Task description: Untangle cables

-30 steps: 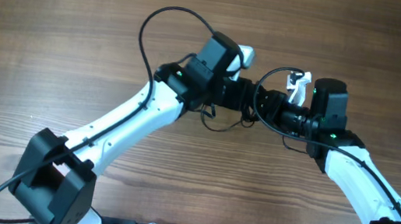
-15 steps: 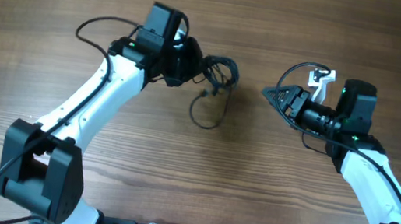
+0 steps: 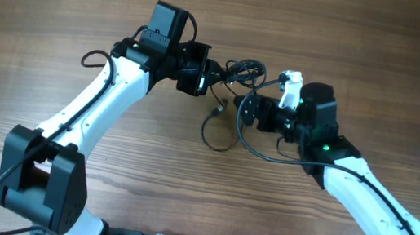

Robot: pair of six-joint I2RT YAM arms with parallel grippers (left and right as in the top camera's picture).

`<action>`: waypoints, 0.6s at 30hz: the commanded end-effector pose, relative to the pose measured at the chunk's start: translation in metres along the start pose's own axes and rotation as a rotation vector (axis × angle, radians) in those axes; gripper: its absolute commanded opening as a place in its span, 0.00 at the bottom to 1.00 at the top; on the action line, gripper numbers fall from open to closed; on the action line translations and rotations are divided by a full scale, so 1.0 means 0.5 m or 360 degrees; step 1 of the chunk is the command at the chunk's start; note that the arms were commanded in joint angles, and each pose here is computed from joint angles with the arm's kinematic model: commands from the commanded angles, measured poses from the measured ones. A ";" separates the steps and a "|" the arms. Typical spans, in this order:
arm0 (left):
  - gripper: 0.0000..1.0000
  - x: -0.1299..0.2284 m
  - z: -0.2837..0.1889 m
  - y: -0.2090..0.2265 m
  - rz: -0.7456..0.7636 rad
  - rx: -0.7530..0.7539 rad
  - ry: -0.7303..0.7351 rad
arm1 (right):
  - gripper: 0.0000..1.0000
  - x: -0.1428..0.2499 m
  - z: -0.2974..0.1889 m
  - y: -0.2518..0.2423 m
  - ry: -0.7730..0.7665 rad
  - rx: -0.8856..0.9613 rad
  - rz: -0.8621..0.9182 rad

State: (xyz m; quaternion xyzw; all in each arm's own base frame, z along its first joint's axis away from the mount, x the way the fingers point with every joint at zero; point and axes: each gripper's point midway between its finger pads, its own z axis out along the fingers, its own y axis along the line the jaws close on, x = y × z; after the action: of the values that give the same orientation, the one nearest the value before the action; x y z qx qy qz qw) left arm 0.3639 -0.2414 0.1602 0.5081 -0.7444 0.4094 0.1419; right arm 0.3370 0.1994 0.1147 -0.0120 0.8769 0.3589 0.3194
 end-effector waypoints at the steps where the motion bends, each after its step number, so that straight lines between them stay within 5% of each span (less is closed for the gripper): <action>1: 0.04 0.034 -0.008 0.004 -0.0021 -0.0022 0.0143 | 0.46 -0.035 -0.006 -0.036 -0.0162 0.0207 -0.0052; 3: 0.04 0.031 -0.009 0.003 0.0018 -0.0017 0.0138 | 0.13 -0.018 -0.004 -0.033 -0.0100 0.0182 -0.0037; 4: 0.04 0.030 -0.009 0.002 0.0030 -0.0015 0.0135 | 0.04 -0.008 -0.004 -0.031 -0.0061 0.0166 -0.0029; 13: 0.04 -0.024 -0.029 -0.016 0.0008 0.0050 -0.0005 | 0.04 0.149 -0.029 -0.072 0.0449 0.0286 0.0191; 15: 0.04 -0.031 -0.034 -0.020 0.0050 0.0065 -0.0013 | 0.22 0.160 -0.034 -0.079 0.0482 0.0317 0.0209; 18: 0.04 -0.030 -0.035 -0.028 0.0253 0.0088 -0.0016 | 0.84 0.153 -0.035 -0.088 0.0453 0.0352 0.0262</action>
State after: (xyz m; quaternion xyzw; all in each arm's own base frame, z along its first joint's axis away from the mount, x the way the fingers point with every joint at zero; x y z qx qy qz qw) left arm 0.3736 -0.2232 0.1620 0.5067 -0.7414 0.4197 0.1320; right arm 0.2750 0.1735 0.0504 0.0292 0.9471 0.2784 0.1571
